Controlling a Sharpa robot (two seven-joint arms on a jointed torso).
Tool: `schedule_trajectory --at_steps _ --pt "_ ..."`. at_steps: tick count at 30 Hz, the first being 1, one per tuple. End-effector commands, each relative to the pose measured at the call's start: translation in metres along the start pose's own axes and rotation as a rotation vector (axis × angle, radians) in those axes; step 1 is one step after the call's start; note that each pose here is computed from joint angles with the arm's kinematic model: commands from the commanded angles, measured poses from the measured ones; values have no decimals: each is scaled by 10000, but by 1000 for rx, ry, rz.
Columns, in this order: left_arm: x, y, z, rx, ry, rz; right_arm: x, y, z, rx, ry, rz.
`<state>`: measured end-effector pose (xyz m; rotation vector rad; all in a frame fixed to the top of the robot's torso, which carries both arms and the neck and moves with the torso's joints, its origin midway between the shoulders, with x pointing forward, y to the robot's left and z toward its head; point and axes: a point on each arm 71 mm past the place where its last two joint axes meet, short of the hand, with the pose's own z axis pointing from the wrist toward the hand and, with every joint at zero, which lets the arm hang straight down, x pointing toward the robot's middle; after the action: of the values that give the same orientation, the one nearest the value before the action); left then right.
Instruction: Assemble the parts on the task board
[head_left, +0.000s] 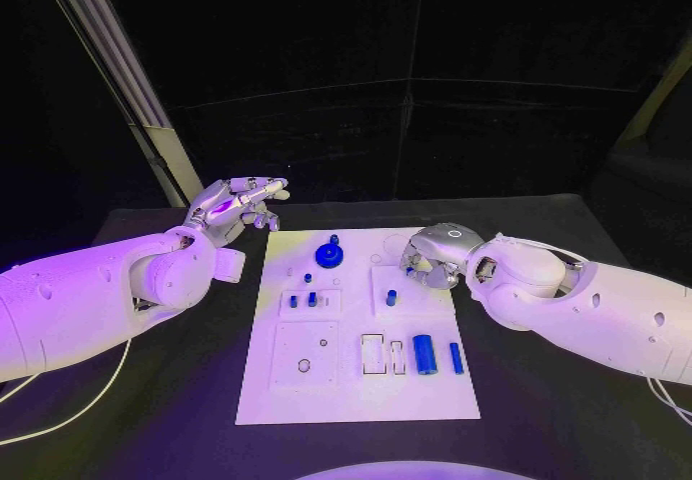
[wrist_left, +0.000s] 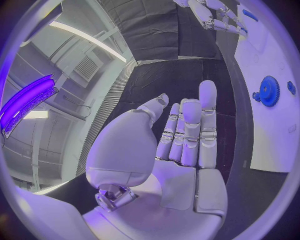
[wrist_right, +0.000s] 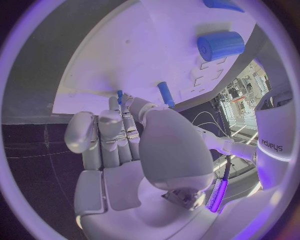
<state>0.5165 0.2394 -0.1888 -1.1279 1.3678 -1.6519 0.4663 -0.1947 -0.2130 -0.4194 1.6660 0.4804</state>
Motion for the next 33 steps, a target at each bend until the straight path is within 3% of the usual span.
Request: schedule_trajectory --at_steps 1,10,17,23,28,33 --pt "4 -18 7 15 7 -12 -52 14 -17 -15 -49 51" --pt "-16 -21 6 15 2 -9 -122 78 -114 -46 -82 97" --pt "-20 -21 9 16 1 -8 -245 269 -183 -130 -168 188" --pt "-8 -18 17 16 4 -9 -298 444 -161 -199 -209 269" --pt "8 -14 24 16 7 -10 -296 587 -111 -245 -209 309" --pt "29 -9 36 15 10 -11 -171 769 -86 -295 -167 348"
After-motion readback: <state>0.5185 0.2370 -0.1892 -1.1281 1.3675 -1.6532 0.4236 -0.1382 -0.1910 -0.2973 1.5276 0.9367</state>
